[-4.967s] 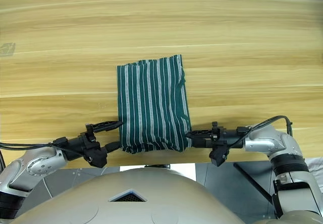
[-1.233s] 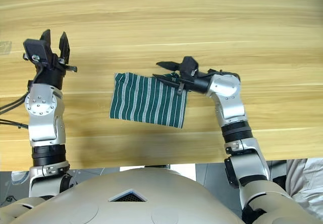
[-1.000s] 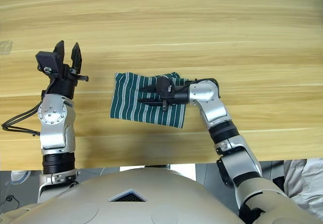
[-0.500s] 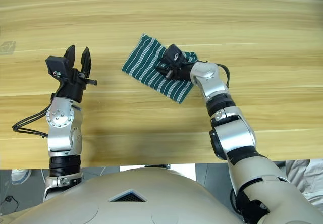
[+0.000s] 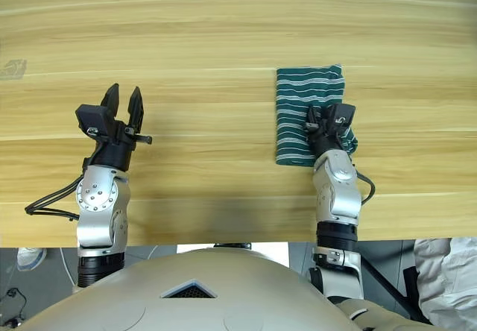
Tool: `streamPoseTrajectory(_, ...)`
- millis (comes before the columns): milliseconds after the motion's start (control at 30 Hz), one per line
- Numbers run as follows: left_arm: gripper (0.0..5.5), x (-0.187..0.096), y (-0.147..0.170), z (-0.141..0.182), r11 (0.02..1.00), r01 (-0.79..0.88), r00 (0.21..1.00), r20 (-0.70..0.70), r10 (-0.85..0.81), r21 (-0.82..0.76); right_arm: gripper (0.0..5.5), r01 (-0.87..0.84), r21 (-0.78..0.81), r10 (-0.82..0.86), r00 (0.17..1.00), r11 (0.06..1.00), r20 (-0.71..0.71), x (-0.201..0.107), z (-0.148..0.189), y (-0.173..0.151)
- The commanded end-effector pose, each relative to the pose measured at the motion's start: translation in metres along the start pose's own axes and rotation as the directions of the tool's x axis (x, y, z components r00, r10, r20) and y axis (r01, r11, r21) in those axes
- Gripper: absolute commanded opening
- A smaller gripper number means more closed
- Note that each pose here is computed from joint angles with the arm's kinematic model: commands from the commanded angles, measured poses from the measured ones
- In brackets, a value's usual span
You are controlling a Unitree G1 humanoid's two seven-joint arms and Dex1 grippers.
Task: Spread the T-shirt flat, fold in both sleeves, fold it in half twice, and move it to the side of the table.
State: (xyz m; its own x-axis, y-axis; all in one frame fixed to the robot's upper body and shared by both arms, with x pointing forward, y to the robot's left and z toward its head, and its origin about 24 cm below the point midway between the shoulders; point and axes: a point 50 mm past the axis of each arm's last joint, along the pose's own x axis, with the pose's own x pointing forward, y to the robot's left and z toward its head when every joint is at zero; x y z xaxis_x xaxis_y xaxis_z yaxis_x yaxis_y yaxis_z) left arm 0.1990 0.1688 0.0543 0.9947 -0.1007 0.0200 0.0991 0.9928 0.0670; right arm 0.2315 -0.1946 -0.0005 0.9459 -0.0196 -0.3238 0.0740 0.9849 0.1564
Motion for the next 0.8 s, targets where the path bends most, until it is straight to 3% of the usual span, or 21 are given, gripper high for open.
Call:
streamPoseTrajectory(33, 1.88, 0.002, -0.005, -0.004, 1.000, 0.014, 1.000, -0.021, -0.014, -0.005, 1.64, -0.065, -0.011, 0.066, 0.981, 0.998, 0.182, 0.001, 0.033, 0.019)
streamPoseTrajectory(133, 1.88, 0.006, -0.001, 0.005, 1.000, 0.004, 1.000, 0.025, -0.004, 0.016, 1.64, -0.111, -0.068, 0.129, 0.897, 0.991, 0.422, 0.000, 0.076, 0.034)
streamPoseTrajectory(200, 1.88, 0.013, 0.002, 0.019, 0.999, -0.027, 0.994, 0.109, 0.024, 0.024, 1.64, -0.142, -0.136, 0.194, 0.798, 0.981, 0.570, -0.004, 0.099, 0.047)
streamPoseTrajectory(267, 1.88, 0.020, 0.003, 0.028, 0.998, -0.051, 0.983, 0.176, 0.045, 0.032, 1.64, -0.166, -0.171, 0.237, 0.731, 0.971, 0.640, -0.004, 0.107, 0.057)
streamPoseTrajectory(333, 1.88, 0.032, 0.001, 0.035, 0.996, -0.078, 0.970, 0.235, 0.068, 0.034, 1.64, -0.197, -0.213, 0.290, 0.684, 0.957, 0.670, 0.000, 0.103, 0.067)
streamPoseTrajectory(467, 1.88, 0.057, -0.018, 0.037, 0.996, -0.057, 0.960, 0.278, 0.038, 0.062, 1.64, -0.259, -0.239, 0.352, 0.692, 0.936, 0.630, 0.015, 0.079, 0.080)
streamPoseTrajectory(700, 1.88, 0.043, -0.013, 0.030, 0.961, -0.132, 0.929, 0.368, 0.035, 0.243, 1.64, -0.206, -0.255, 0.328, 0.623, 0.945, 0.710, 0.010, 0.068, 0.070)
streamPoseTrajectory(800, 1.88, 0.039, -0.011, 0.030, 0.973, -0.117, 0.928, 0.370, 0.036, 0.201, 1.64, -0.220, -0.246, 0.330, 0.627, 0.944, 0.705, 0.010, 0.065, 0.069)
